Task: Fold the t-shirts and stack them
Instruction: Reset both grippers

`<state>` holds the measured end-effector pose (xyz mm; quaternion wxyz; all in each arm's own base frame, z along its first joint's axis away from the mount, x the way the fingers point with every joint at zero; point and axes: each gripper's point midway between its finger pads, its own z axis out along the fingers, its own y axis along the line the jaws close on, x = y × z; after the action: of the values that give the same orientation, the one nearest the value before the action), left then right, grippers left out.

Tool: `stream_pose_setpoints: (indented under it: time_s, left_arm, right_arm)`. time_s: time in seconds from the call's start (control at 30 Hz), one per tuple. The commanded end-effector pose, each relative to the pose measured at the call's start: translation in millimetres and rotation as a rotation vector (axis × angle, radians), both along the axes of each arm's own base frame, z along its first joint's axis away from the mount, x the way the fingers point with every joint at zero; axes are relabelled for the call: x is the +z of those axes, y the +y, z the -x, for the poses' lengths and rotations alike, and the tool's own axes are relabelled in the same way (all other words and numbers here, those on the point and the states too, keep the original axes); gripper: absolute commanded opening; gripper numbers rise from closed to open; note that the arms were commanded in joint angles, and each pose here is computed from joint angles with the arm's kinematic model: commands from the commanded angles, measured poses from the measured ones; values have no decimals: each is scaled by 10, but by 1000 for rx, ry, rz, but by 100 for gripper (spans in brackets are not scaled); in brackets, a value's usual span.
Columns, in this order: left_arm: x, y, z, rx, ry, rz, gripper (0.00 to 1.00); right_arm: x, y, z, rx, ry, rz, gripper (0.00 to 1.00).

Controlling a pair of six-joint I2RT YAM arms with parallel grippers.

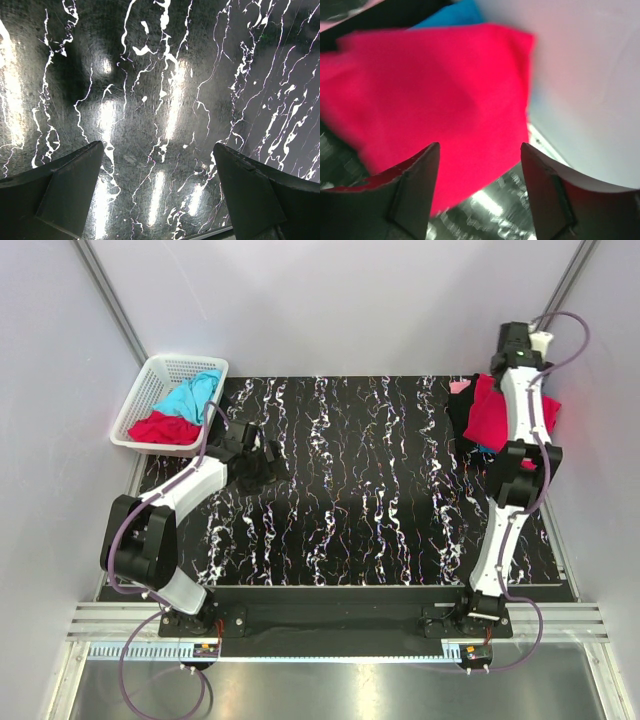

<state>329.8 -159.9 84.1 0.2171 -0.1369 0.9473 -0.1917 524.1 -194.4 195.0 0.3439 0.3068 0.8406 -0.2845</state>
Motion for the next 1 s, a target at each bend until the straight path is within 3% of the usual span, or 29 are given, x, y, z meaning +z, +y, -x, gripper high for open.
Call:
stream_pose_setpoints:
  time_s: [0.0,0.1,0.33,0.77,0.97]
  left_arm:
    - [155,-19,-44,-6,-66,2,99]
    - [153,20,-18,2,-77,-24,99]
    - [156,74,107,1,-108,-97,99]
    - [157,-15,269,-39,-171,-282,99]
    - [190,-97,343,-49,-180,-281,99]
  right_arm:
    - [385,691,66,137,-21,-4,74]
    - [99,1127,204,204,38,-62,74]
    - [-56,2157,627,467,-139,-330,82]
    - [-201,2859,1424,652,-118,-424,77]
    - [-256,2956,1698,669,-121,-455,77]
